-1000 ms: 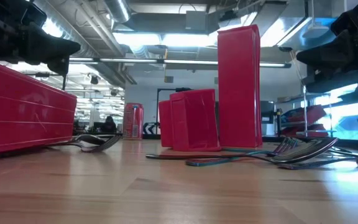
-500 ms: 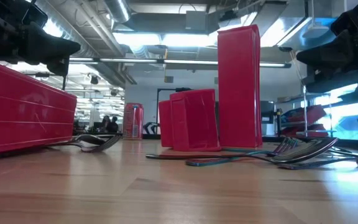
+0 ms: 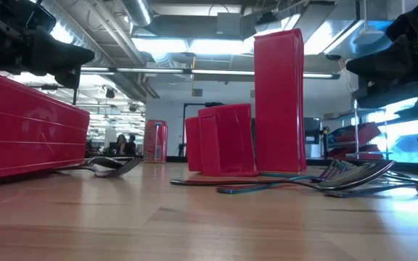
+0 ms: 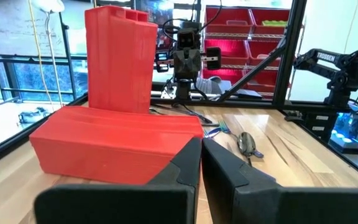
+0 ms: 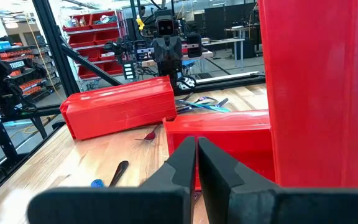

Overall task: Sort silverware
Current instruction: Move the bottom red bin

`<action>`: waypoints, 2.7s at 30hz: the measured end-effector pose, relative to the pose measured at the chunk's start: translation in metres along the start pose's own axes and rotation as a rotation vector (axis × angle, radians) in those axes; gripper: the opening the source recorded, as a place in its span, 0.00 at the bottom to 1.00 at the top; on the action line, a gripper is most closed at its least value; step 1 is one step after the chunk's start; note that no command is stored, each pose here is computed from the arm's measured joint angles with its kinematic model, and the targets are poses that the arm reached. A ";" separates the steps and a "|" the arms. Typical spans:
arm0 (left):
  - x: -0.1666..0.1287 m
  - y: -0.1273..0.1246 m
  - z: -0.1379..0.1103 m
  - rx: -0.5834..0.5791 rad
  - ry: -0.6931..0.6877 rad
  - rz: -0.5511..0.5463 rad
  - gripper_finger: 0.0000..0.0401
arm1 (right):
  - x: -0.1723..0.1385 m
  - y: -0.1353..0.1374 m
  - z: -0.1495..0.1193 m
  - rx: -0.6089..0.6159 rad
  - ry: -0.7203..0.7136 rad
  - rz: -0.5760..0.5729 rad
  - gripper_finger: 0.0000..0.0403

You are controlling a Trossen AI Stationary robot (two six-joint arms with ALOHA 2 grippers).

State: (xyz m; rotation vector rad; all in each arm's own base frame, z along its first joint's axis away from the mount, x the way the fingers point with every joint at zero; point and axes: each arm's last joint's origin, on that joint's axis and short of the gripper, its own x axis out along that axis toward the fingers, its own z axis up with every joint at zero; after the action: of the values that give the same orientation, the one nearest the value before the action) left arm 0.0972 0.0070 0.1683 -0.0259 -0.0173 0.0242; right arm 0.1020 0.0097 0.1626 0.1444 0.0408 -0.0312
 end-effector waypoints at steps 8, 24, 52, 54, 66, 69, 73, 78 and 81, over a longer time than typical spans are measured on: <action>0.000 0.000 0.000 0.000 0.001 0.010 0.00 | 0.000 0.000 0.000 0.000 0.000 0.000 0.00; -0.017 -0.002 0.068 -0.309 -0.377 -0.059 0.00 | 0.000 0.000 0.000 0.000 -0.001 -0.001 0.00; 0.005 -0.047 0.187 -0.335 0.904 -0.055 0.00 | 0.000 0.000 0.000 0.000 0.000 0.000 0.00; -0.004 -0.051 0.177 -0.401 1.030 -0.011 0.00 | 0.000 0.000 0.000 0.000 0.000 0.000 0.00; 0.004 -0.117 0.078 -0.476 1.318 -0.015 0.00 | 0.000 0.000 0.000 0.000 0.000 0.000 0.00; 0.000 -0.129 0.055 -0.460 1.363 0.015 0.00 | 0.000 0.000 0.000 0.000 0.000 0.000 0.00; -0.005 -0.137 0.031 -0.405 1.362 0.095 0.00 | 0.000 0.000 0.000 0.000 0.000 0.000 0.00; -0.001 -0.153 0.026 -0.338 1.210 0.039 0.00 | 0.000 0.000 0.000 0.000 0.000 -0.001 0.00; -0.001 -0.161 0.023 -0.244 1.130 -0.013 0.00 | 0.000 0.000 0.000 0.000 0.000 0.000 0.00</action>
State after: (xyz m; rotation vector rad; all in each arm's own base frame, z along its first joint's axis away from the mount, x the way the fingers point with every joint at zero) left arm 0.1001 -0.1535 0.1957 -0.2802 1.1098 -0.0088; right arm 0.1020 0.0097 0.1626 0.1444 0.0405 -0.0314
